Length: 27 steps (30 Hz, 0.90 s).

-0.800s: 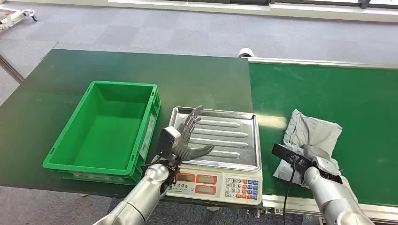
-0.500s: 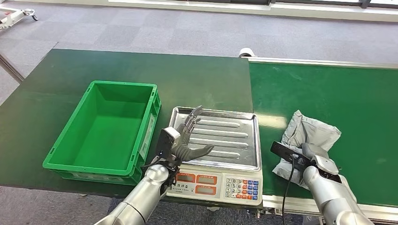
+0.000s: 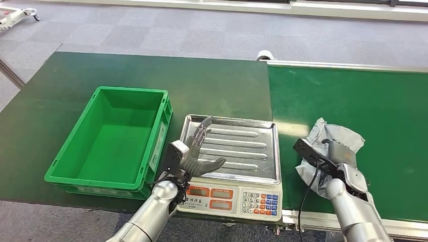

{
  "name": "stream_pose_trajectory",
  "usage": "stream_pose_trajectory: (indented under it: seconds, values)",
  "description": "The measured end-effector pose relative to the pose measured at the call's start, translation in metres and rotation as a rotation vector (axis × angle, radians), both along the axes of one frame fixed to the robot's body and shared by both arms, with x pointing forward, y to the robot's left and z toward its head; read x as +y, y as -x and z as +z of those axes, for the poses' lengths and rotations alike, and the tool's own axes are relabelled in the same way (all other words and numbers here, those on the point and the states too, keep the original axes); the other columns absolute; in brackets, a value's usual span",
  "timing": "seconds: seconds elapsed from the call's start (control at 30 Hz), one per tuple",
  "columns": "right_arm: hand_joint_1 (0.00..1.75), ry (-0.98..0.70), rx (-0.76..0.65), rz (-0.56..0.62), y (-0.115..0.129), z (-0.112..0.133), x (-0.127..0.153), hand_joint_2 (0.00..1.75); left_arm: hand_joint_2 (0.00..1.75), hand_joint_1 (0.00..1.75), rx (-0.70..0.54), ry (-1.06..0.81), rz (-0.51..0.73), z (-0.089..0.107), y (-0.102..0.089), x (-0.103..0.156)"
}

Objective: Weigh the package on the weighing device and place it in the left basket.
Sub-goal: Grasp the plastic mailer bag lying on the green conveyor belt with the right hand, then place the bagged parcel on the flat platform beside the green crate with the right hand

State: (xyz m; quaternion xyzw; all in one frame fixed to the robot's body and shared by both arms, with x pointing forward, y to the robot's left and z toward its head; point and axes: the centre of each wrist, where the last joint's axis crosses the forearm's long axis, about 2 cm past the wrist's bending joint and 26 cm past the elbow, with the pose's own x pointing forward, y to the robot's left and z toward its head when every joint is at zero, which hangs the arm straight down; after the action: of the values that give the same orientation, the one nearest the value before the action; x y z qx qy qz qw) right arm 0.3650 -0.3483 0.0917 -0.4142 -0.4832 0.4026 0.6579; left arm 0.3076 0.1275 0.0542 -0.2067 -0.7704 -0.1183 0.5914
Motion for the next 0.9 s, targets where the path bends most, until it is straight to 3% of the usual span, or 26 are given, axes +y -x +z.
stream_pose_trajectory:
  seconds: [0.27,0.57,0.77,0.9]
  values:
    - [1.75,0.036,-0.312,0.040,0.011,0.052,0.006,1.75,1.75,0.00,-0.010,-0.001,-0.009,0.001,0.000,0.002]
    - [1.75,0.043,-0.830,0.117,0.033,0.119,0.014,1.75,1.75,0.00,-0.026,0.011,-0.011,0.005,-0.001,0.002]
    - [1.75,0.050,-1.015,0.197,0.036,0.146,0.015,1.75,1.75,0.00,-0.040,0.079,0.181,0.015,-0.003,0.000]
    - [1.75,0.067,-1.042,0.264,0.014,0.162,0.024,1.75,1.75,0.00,-0.073,0.064,0.391,0.025,-0.005,0.000]
